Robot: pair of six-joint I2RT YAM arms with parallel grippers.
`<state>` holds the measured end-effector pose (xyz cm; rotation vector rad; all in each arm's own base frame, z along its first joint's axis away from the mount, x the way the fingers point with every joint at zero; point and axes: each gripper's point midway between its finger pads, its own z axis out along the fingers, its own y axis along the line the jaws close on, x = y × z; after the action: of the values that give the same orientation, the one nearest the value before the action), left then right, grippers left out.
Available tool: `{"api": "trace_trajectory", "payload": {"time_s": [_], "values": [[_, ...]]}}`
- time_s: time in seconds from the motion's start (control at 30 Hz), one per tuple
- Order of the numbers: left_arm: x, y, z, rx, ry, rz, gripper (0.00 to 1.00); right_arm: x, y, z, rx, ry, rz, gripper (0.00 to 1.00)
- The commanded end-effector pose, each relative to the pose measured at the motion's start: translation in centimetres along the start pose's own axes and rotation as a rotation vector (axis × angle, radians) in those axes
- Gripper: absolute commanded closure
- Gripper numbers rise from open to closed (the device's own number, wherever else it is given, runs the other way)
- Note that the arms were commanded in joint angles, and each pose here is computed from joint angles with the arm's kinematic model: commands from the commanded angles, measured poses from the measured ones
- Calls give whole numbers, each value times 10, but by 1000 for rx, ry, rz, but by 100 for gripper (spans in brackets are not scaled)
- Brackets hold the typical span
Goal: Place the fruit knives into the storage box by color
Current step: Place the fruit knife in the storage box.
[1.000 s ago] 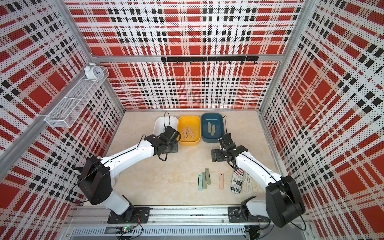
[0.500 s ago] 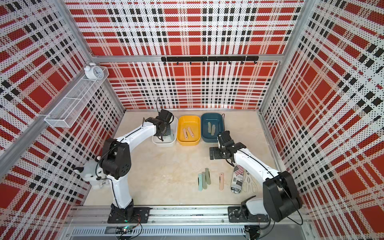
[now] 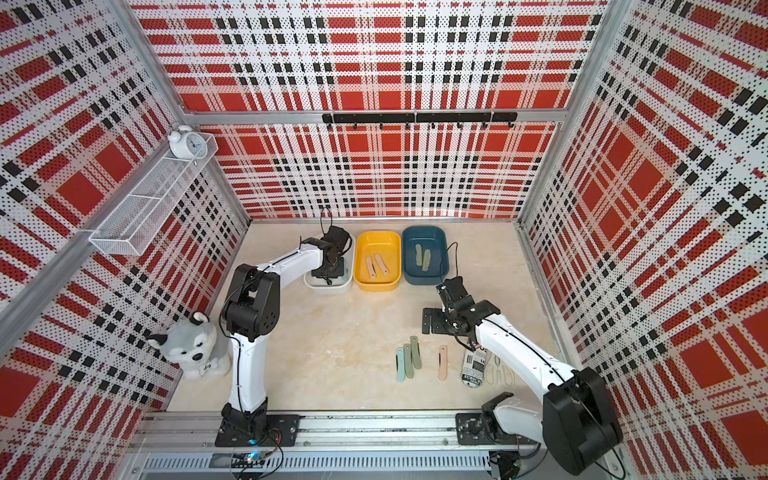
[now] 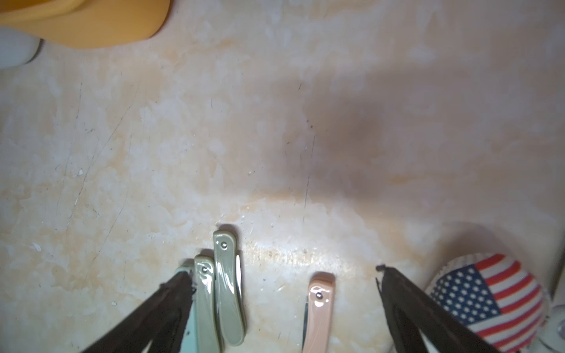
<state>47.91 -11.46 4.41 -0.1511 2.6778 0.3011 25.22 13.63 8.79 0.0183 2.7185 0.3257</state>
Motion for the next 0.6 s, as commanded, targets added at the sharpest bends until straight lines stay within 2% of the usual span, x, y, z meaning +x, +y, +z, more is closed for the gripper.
{"api": "trace_trajectory", "payload": {"time_s": [0.0,0.17,0.33,0.43,0.57], "values": [[7,0,13,-14,12,16,85,7,2,4,21,19,40,0],[4,4,6,-16,-3,9,78,12,0,7,38,11,49,0],[1,8,-3,-7,-22,-1,67,14,-1,9,102,32,23,0],[-2,10,-10,0,-35,-8,57,17,-2,6,109,38,28,0],[-14,10,-35,18,-81,10,38,32,-8,2,134,63,54,0]]}}
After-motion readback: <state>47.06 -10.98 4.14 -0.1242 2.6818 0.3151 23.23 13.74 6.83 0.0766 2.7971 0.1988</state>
